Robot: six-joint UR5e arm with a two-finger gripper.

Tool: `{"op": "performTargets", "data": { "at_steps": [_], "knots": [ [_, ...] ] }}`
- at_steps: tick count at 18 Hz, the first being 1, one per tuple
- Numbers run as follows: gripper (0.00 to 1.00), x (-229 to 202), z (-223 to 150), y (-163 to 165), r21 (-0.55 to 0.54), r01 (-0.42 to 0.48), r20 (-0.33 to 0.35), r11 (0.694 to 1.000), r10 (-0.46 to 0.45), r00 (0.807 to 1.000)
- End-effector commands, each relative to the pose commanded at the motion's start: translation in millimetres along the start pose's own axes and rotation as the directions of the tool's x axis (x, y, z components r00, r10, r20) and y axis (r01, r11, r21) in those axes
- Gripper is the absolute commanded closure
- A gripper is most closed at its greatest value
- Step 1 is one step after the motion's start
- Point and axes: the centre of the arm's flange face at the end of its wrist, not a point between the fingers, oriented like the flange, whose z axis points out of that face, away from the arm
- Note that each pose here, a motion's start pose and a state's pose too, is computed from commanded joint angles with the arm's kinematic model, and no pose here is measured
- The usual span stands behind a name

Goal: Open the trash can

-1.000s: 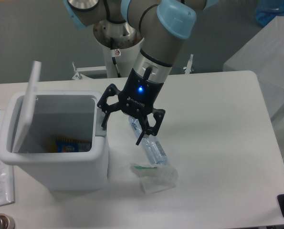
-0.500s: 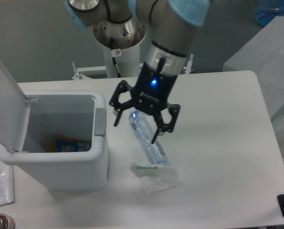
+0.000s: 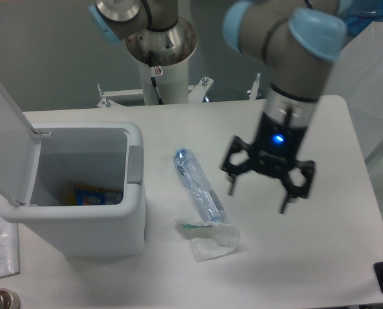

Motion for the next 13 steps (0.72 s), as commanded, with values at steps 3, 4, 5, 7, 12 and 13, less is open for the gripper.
{"op": "performTargets", "data": {
  "at_steps": [3, 4, 5, 7, 12, 13],
  "knots": [
    [0.00, -6.5, 25.1, 12.7, -0.070, -0.147, -0.016, 0.987, 0.146, 0.989],
    [0.00, -8.2, 26.3, 18.9, -0.136, -0.177, -0.006, 0.975, 0.178, 0.984],
    [0.00, -8.8, 29.9, 21.6, -0.169, -0.180, -0.003, 0.969, 0.183, 0.983],
    [0.00, -11.6, 35.1, 24.3, -0.199, -0.182, -0.003, 0.963, 0.185, 0.983],
    [0.00, -22.4, 54.5, 35.1, -0.295, -0.254, -0.110, 0.921, 0.231, 0.967],
    [0.00, -24.7, 58.7, 34.9, -0.301, -0.254, -0.112, 0.919, 0.230, 0.967]
  ]
}}
